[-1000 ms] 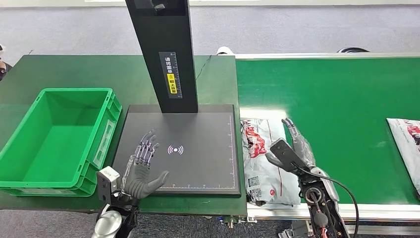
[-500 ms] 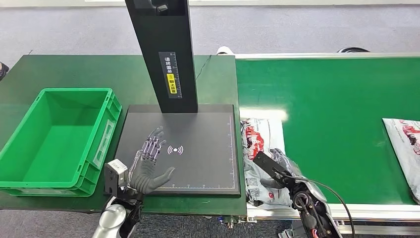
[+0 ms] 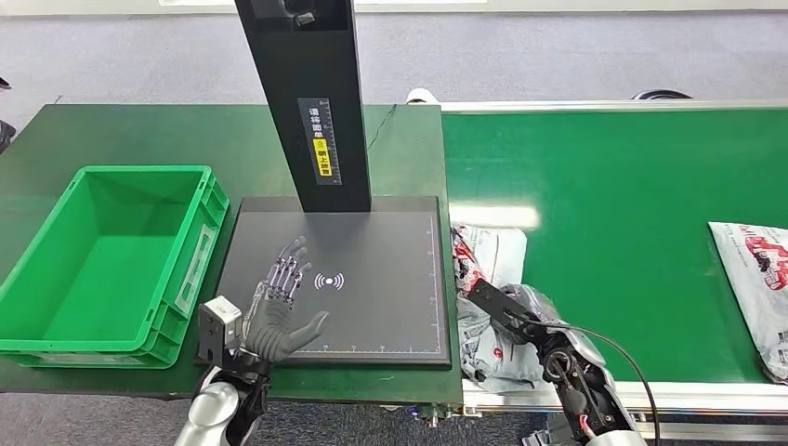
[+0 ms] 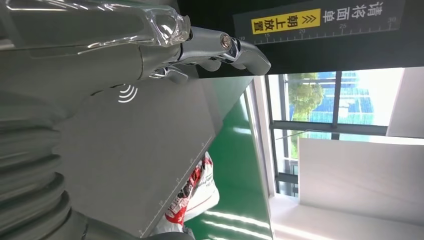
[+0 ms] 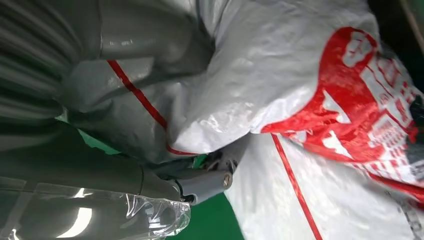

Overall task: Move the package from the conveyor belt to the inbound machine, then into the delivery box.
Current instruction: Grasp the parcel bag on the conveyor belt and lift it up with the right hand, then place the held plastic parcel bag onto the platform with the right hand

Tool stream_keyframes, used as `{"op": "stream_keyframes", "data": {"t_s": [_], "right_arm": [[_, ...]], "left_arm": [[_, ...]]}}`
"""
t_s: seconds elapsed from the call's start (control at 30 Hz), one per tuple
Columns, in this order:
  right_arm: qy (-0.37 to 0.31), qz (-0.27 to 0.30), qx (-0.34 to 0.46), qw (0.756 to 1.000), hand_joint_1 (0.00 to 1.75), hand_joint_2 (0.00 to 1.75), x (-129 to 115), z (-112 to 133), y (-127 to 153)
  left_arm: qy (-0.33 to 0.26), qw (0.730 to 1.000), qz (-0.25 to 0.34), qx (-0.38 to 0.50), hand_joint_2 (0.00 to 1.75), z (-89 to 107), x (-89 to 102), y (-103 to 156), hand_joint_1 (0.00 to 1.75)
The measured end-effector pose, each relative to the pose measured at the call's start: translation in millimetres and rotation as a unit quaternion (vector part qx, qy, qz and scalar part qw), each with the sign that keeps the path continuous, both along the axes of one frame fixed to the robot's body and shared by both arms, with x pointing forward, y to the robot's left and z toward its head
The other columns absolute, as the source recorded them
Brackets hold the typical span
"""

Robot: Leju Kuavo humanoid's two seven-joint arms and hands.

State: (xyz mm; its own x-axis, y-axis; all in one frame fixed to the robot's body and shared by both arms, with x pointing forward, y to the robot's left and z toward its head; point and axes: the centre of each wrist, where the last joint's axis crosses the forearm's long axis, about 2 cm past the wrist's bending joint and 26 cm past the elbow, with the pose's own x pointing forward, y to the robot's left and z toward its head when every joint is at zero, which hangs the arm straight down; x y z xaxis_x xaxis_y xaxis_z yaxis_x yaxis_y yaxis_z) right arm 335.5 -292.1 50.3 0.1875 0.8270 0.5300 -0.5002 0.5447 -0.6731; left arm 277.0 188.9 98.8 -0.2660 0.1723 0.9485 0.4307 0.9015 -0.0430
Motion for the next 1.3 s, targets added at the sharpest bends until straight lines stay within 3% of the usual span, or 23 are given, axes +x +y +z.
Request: {"op": "stream_keyframes", "data": {"t_s": [0.27, 0.43, 0.6, 0.8, 0.93, 1.07, 1.3], "right_arm": [[-0.051, -0.008, 0.041, 0.998, 1.75, 1.75, -4, 1, 4], [-0.167, -0.04, 0.087, 0.981, 1.75, 1.75, -5, 13, 6], [-0.291, -0.072, 0.136, 0.944, 1.75, 1.75, -3, 37, 4], [-0.443, -0.108, 0.19, 0.87, 1.75, 1.75, -10, 63, 2], [-0.483, -0.109, 0.223, 0.84, 1.75, 1.75, -16, 77, 3], [-0.459, -0.075, 0.248, 0.85, 1.75, 1.75, -16, 83, 9], [-0.36, 0.034, 0.221, 0.906, 1.75, 1.75, -3, 85, 38]], "left_arm": [[0.007, 1.0, 0.004, -0.004, 1.75, -4.6, -7.4, 2, 0.0], [0.006, 1.0, 0.012, -0.008, 1.75, -5.9, -13.1, 6, 0.0], [0.0, 1.0, 0.019, -0.013, 1.75, -4.5, -15.2, 9, 0.0], [-0.008, 1.0, 0.024, -0.018, 1.75, -4.4, -15.3, 10, 0.0], [-0.017, 0.999, 0.032, -0.022, 1.75, -3.9, -14.9, 11, 0.0], [-0.03, 0.998, 0.043, -0.024, 1.75, -2.3, -14.0, 12, 0.0], [-0.045, 0.998, 0.047, -0.027, 1.75, 1.1, -10.0, 12, 0.0]]}}
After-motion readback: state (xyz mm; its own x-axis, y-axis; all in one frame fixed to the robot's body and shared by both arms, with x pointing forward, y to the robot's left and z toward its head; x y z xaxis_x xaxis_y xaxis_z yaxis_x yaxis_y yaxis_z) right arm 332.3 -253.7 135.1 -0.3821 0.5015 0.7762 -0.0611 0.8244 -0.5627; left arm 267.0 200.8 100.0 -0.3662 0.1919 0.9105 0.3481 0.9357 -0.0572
